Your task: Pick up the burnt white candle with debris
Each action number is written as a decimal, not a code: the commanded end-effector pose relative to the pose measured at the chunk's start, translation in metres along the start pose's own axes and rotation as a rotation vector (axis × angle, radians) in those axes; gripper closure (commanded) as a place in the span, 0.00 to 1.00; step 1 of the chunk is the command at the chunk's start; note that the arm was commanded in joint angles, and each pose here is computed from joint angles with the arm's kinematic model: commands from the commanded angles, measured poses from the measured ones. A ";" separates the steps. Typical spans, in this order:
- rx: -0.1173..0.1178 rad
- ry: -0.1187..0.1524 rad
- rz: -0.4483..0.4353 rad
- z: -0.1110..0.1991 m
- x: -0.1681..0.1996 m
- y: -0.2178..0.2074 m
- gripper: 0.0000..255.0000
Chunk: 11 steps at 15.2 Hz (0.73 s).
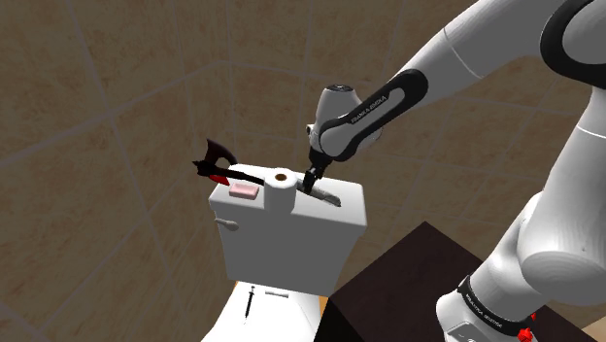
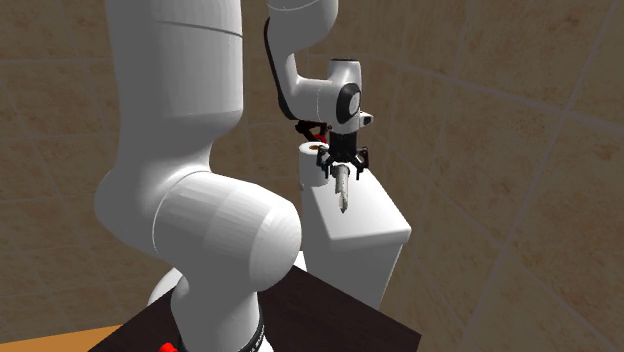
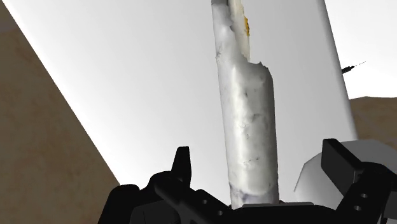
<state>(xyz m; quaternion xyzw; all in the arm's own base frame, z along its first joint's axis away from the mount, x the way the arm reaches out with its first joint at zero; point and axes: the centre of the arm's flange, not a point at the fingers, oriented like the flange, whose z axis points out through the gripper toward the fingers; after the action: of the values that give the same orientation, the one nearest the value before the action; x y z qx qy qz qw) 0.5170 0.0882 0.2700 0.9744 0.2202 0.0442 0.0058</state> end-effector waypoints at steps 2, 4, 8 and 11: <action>0.000 0.001 0.000 0.017 -0.001 -0.001 0.00; 0.000 0.001 0.000 0.020 -0.002 -0.001 0.00; 0.000 0.001 0.000 0.019 -0.002 -0.001 1.00; 0.000 0.001 0.000 0.019 -0.002 -0.001 1.00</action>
<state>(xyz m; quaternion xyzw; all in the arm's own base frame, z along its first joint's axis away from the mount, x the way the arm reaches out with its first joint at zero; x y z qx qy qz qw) 0.5167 0.0885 0.2508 0.9743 0.2205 0.0447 0.0058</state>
